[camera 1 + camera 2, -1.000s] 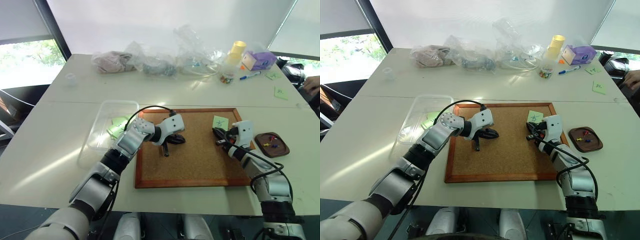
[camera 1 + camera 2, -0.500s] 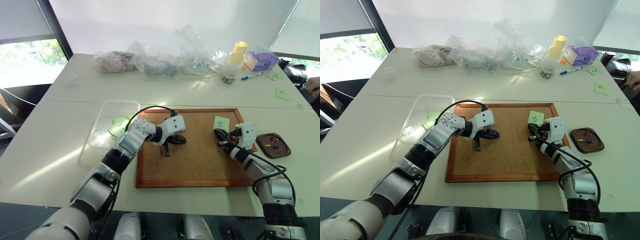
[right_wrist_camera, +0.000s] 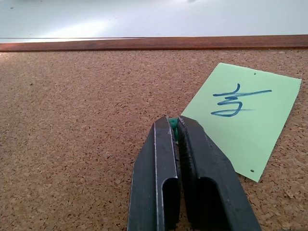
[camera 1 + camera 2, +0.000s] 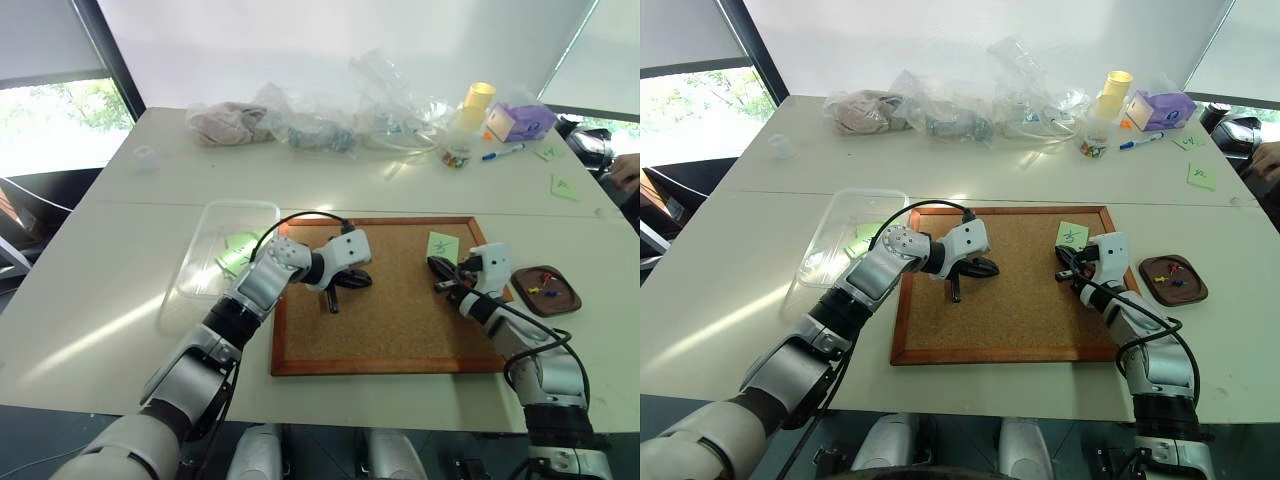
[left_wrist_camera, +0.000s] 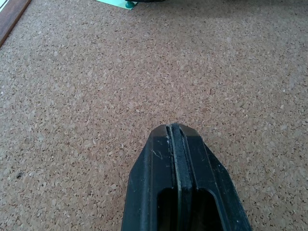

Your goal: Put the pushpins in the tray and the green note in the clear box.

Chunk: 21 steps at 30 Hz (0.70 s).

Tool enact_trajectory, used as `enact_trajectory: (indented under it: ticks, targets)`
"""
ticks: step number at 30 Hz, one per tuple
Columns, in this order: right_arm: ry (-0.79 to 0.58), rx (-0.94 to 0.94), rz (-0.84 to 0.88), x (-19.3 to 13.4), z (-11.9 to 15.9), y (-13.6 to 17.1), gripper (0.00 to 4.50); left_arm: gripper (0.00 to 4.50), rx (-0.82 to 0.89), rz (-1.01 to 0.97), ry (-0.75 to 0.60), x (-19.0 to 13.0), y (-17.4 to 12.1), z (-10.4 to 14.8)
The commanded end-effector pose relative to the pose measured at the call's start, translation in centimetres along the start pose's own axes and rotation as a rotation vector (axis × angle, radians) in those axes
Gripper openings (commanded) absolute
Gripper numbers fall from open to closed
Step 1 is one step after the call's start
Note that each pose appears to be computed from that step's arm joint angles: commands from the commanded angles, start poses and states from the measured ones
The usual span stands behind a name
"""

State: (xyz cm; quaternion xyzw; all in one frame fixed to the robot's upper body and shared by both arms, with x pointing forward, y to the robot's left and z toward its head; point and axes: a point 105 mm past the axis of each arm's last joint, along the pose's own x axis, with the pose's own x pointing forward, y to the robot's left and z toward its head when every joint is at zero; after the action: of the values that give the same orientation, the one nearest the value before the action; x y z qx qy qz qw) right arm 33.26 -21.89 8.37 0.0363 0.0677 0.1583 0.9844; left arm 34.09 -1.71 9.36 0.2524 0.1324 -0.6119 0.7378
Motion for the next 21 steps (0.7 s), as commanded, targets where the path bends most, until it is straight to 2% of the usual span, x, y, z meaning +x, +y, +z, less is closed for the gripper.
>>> enact_trajectory:
  ticks: [1, 6, 14, 16, 21]
  targets:
    - [-0.169, -0.053, -0.051, -0.6, 3.7, -1.0, 0.11, 0.0, -0.036, -0.011, 0.089, 0.4, -0.5, -2.4]
    - [-0.227, -0.081, -0.053, -1.0, 4.9, -1.0, 0.11, 0.0, -0.04, -0.014, 0.095, 0.5, -0.6, -2.6]
    - [-0.24, -0.107, -0.043, -1.2, 5.3, -0.7, 0.11, 0.0, -0.066, -0.021, 0.071, 0.6, -0.5, -2.3]
    - [-0.238, -0.118, -0.036, -1.3, 5.4, -0.6, 0.11, 0.0, -0.127, -0.015, -0.022, 0.5, 0.1, -0.5]
    - [-0.242, -0.168, -0.013, -2.3, 6.0, 0.2, 0.11, 0.0, -0.376, -0.083, -0.418, -2.4, 2.4, 7.7]
